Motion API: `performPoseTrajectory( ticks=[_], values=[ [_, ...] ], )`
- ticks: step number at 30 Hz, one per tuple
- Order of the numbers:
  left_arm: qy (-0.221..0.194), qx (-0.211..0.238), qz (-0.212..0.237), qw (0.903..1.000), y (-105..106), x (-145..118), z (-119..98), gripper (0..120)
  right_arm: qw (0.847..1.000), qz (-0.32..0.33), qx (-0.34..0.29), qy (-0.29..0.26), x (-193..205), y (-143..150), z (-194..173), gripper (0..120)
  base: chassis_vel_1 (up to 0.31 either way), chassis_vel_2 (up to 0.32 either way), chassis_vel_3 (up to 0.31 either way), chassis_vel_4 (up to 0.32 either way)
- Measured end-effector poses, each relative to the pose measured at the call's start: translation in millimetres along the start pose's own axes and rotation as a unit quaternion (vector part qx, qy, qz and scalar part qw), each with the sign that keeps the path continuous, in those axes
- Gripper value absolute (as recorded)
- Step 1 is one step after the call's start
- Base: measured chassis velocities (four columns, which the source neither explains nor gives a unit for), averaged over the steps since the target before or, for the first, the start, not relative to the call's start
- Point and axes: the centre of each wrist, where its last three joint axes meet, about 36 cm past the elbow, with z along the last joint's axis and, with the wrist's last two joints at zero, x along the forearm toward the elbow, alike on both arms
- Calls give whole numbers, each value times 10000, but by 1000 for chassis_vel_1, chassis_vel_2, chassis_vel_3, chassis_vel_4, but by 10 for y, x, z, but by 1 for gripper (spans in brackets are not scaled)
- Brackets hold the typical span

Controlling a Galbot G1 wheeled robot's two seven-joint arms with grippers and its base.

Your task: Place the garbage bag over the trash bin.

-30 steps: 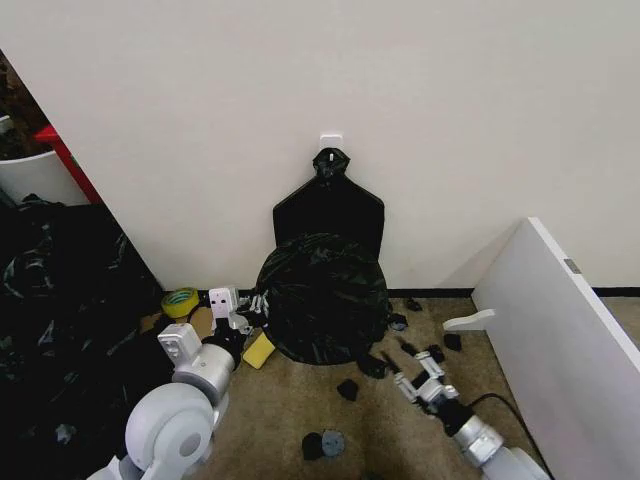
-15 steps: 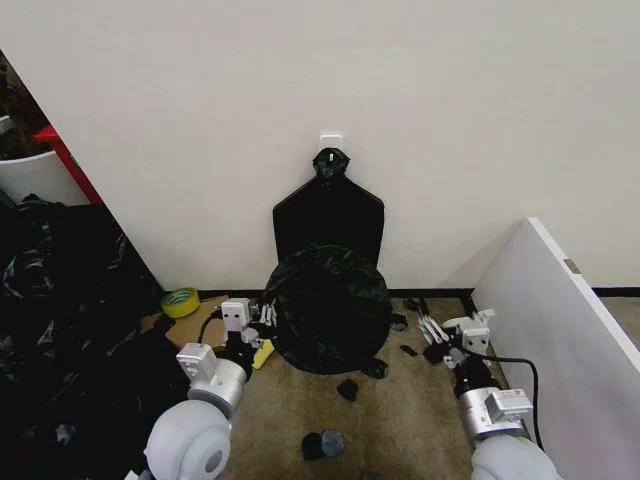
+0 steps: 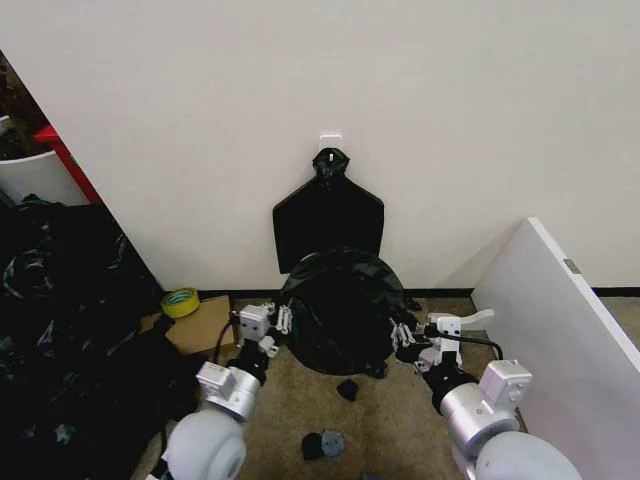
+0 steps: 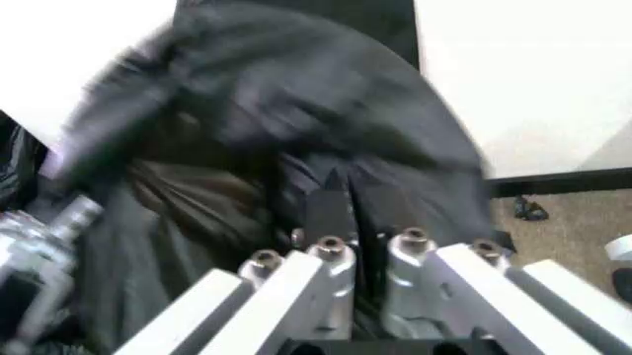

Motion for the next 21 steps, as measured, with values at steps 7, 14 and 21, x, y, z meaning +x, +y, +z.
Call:
performPoseTrajectory(
  ticks=[7, 14, 21],
  values=[
    [53, 78, 175, 9998, -199, -2, 161, 5, 9998, -217, 18, -8, -61, 157, 67, 0, 0, 0, 0, 0],
    [18, 91, 296, 9995, -234, 20, 172, 5, 9989, -61, 420, 194, -342, 140, 271, 0, 0, 0, 0, 0],
    [-109, -47, 427, 9990, -195, 75, 172, 5, 9965, 299, 741, 263, -727, 59, 426, 0, 0, 0, 0, 0]
  ],
)
